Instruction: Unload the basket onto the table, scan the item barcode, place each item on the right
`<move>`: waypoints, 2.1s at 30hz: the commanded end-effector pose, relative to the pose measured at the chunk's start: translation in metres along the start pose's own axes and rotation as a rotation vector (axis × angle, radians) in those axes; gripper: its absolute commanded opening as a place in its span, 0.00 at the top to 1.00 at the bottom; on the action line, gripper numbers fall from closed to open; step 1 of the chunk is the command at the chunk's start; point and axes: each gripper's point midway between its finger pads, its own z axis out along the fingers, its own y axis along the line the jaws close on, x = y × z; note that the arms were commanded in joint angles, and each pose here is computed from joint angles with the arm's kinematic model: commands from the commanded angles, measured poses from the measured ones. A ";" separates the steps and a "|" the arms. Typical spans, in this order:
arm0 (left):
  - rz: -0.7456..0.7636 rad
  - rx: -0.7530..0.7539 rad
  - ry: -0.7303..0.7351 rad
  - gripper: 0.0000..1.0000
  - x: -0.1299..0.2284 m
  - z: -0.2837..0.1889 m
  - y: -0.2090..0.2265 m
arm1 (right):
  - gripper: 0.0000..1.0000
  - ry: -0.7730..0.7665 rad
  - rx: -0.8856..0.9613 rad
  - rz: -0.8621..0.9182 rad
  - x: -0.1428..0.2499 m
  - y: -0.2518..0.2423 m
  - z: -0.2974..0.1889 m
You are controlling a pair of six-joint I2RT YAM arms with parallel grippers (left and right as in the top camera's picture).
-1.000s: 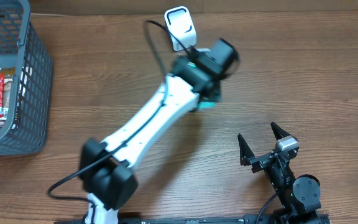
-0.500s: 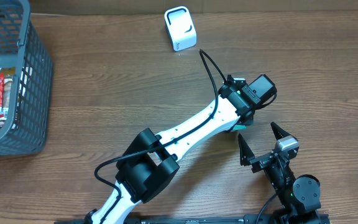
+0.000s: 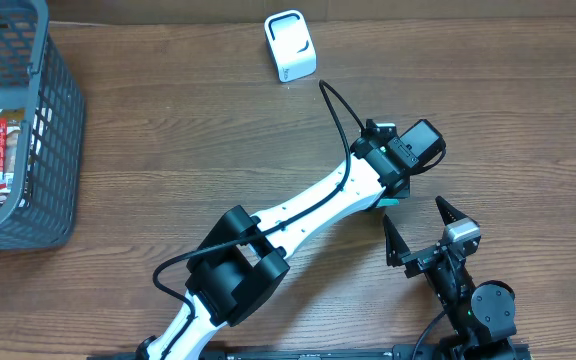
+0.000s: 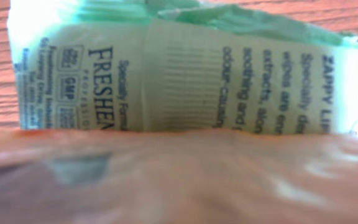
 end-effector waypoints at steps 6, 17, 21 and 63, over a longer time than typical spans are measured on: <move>-0.009 -0.011 -0.007 0.58 0.004 0.007 0.004 | 0.00 -0.001 0.000 0.004 0.003 -0.001 0.000; 0.052 0.004 -0.012 0.00 0.001 -0.001 0.001 | 0.00 -0.001 0.000 0.004 0.003 -0.001 0.000; 0.094 0.036 -0.057 0.00 -0.015 -0.028 -0.006 | 0.00 -0.001 0.000 0.004 0.003 -0.001 0.000; 0.160 0.041 -0.041 0.26 -0.026 -0.059 0.002 | 0.00 -0.001 0.000 0.004 0.003 -0.001 0.000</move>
